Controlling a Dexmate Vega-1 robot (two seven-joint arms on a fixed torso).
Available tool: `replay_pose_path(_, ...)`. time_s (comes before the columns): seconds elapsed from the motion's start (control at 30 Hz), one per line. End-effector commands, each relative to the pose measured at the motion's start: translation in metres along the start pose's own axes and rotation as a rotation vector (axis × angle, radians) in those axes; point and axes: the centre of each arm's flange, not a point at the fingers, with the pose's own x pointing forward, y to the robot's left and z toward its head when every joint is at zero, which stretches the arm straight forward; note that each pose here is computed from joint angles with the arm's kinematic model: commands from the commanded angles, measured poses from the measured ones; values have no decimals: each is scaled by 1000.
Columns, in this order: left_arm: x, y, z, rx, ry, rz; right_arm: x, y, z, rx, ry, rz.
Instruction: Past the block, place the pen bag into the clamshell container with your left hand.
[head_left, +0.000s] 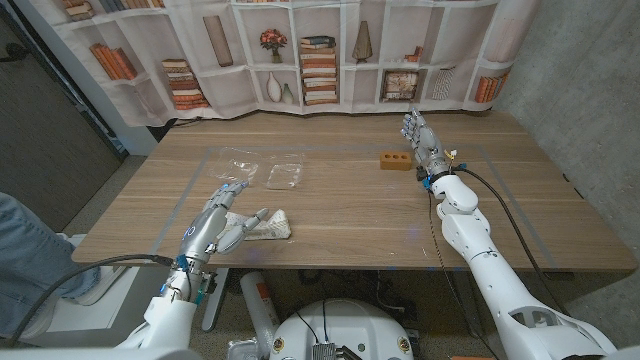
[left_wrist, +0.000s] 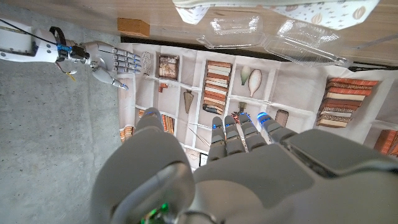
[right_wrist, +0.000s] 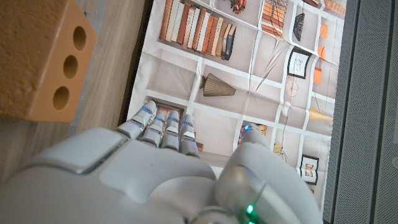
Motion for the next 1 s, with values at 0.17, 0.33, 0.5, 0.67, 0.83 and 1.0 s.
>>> replay_pose_path(0.17,-1,-3,10,97,14,-10,-3,-4,-2,7,-1,-6)
replay_pose_path(0.33,-1,-3,11,108,20,-19,-4,-5,-3,10,-1,-9)
replay_pose_path(0.5,-2,-2,14,137,27,-29,-4,-5,-3,8,-4,-6)
replay_pose_path(0.67,-3,-1,15,160,40,-43,-3,-5,-3,13,-4,-9)
replay_pose_path(0.83,-5,0,16,186,51,-59,-2,-4,-3,14,-5,-10)
replay_pose_path(1.0,-8,4,16,204,60,-56,-2,-3,-2,11,-8,-9)
